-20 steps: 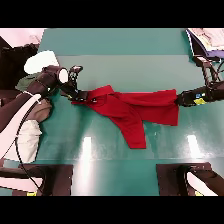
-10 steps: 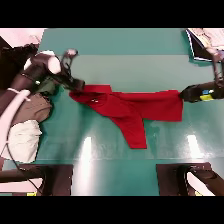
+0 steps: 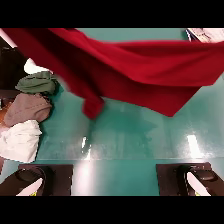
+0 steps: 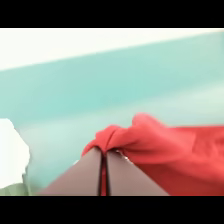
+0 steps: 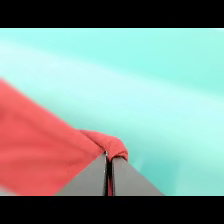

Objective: Fold the shirts.

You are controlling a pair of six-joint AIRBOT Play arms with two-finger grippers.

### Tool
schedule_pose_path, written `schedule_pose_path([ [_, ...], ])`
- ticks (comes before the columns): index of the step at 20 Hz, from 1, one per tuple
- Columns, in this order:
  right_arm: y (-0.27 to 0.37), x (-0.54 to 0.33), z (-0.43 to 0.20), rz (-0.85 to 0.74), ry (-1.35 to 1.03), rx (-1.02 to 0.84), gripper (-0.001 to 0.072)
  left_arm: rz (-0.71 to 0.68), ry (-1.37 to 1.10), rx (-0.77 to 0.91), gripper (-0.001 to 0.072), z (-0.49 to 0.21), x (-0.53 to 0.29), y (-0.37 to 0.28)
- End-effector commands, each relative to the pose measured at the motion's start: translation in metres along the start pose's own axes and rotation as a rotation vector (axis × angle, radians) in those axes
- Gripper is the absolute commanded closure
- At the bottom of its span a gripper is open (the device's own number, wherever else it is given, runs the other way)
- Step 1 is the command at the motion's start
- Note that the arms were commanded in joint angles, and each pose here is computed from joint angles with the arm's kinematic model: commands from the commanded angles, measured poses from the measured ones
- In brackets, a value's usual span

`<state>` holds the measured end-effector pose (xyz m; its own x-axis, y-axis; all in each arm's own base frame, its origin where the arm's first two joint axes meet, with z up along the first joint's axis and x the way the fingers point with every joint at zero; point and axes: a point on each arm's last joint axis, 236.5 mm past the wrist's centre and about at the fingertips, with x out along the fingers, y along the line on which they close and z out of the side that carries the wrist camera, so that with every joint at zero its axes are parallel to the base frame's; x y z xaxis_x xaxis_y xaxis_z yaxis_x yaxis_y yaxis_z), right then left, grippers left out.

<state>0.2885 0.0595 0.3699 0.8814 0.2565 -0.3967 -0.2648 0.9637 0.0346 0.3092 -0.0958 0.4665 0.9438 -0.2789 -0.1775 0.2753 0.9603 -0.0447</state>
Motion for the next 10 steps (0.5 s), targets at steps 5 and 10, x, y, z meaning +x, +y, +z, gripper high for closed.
schedule_pose_path([
  [5,-0.011,-0.052,0.034,-0.096,-0.031,0.016,0.0696,-0.217,-0.273,-0.046,0.0685,0.065,-0.111,-0.044],
  [10,-0.026,0.017,-0.006,-0.077,0.262,0.126,0.0696,-0.14,-0.126,0.018,0.0685,0.036,-0.038,-0.032],
])
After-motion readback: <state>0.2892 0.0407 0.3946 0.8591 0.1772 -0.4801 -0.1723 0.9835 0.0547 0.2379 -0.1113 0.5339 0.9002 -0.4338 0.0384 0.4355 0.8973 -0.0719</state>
